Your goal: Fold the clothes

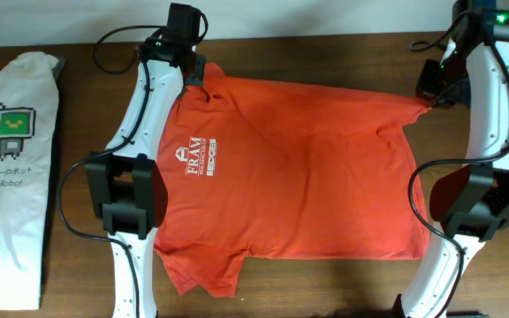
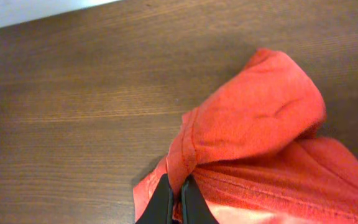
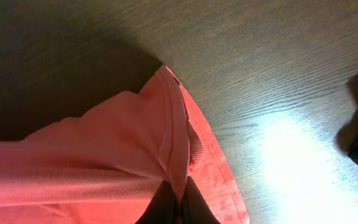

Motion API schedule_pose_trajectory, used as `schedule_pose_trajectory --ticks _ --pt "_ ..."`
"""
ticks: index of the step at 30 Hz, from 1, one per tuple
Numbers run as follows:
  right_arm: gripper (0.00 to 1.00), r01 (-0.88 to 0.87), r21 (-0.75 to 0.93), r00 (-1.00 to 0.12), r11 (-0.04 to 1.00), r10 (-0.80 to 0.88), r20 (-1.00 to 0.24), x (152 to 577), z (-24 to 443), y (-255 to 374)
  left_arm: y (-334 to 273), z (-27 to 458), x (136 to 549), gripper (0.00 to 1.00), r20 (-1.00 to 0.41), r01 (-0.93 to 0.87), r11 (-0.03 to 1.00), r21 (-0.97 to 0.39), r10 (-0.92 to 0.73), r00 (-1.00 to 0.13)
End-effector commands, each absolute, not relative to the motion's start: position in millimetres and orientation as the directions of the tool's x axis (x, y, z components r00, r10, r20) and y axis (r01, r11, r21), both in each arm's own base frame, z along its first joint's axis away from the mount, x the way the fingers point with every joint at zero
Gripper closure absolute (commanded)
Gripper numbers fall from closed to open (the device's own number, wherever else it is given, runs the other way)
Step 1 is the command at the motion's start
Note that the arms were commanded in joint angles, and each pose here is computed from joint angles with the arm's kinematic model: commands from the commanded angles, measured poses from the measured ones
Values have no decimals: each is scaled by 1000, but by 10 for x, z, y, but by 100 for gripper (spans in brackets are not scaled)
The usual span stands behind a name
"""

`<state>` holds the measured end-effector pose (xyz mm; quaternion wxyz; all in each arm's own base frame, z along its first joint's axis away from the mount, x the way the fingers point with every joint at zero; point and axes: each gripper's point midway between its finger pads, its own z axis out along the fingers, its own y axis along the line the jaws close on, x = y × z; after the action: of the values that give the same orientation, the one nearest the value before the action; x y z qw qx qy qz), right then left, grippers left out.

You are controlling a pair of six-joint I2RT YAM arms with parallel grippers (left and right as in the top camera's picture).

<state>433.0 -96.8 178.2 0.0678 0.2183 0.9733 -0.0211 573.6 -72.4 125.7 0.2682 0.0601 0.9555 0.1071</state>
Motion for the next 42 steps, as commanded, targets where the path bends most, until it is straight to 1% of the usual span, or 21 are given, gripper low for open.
schedule_pose_trajectory --ticks 1,6,8,10,12,15,17,19,22,25,28,31,36,38,41,42 --pt "96 448 -57 -894 892 445 -55 4154 1542 -1092 -669 1332 5685 100 -481 95 964 247 207 -852" --pt "96 427 -60 -896 903 431 106 3895 1025 -973 -630 1208 5486 100 -392 119 960 255 215 -894" --pt "96 427 -54 -891 903 430 147 3816 861 -928 -607 1047 5358 100 -320 139 956 258 220 -922" --pt "96 427 -47 -886 903 429 175 3758 774 -894 -632 705 5163 100 -212 174 958 226 223 -952" --pt "96 428 -48 -885 903 429 181 3743 756 -893 -619 350 4975 100 -112 168 963 209 194 -975" --pt "96 428 -46 -887 903 429 173 3762 754 -897 -693 -129 4649 100 27 189 973 133 187 -982" --pt "96 428 -44 -888 903 429 164 3785 748 -902 -700 -342 4475 100 88 182 975 128 172 -981" --pt "96 426 -39 -892 904 427 150 3819 743 -908 -733 -447 4406 100 101 193 973 129 181 -978" --pt "96 428 -31 -894 903 428 131 3872 734 -913 -744 -476 4423 100 90 192 973 129 181 -979" --pt "96 432 12 -898 902 429 99 3981 715 -876 -745 -476 4427 100 88 190 973 128 180 -980" --pt "96 435 62 -898 898 428 105 4011 645 -793 -745 -476 4426 100 88 190 973 128 180 -980" --pt "96 440 72 -892 895 426 148 3916 536 -733 -745 -476 4428 100 87 190 973 129 180 -980" --pt "96 471 24 -845 882 443 300 3470 236 -636 -746 -477 4434 100 85 190 973 129 180 -980" --pt "96 475 13 -834 880 445 326 3380 169 -618 -746 -476 4433 100 86 190 973 129 180 -980" --pt "96 502 3 -818 865 473 326 3378 157 -618 -746 -476 4432 100 86 190 973 129 180 -980" --pt "89 501 5 -820 865 473 321 3391 153 -621 -746 -476 4432 99 86 190 973 129 180 -980"
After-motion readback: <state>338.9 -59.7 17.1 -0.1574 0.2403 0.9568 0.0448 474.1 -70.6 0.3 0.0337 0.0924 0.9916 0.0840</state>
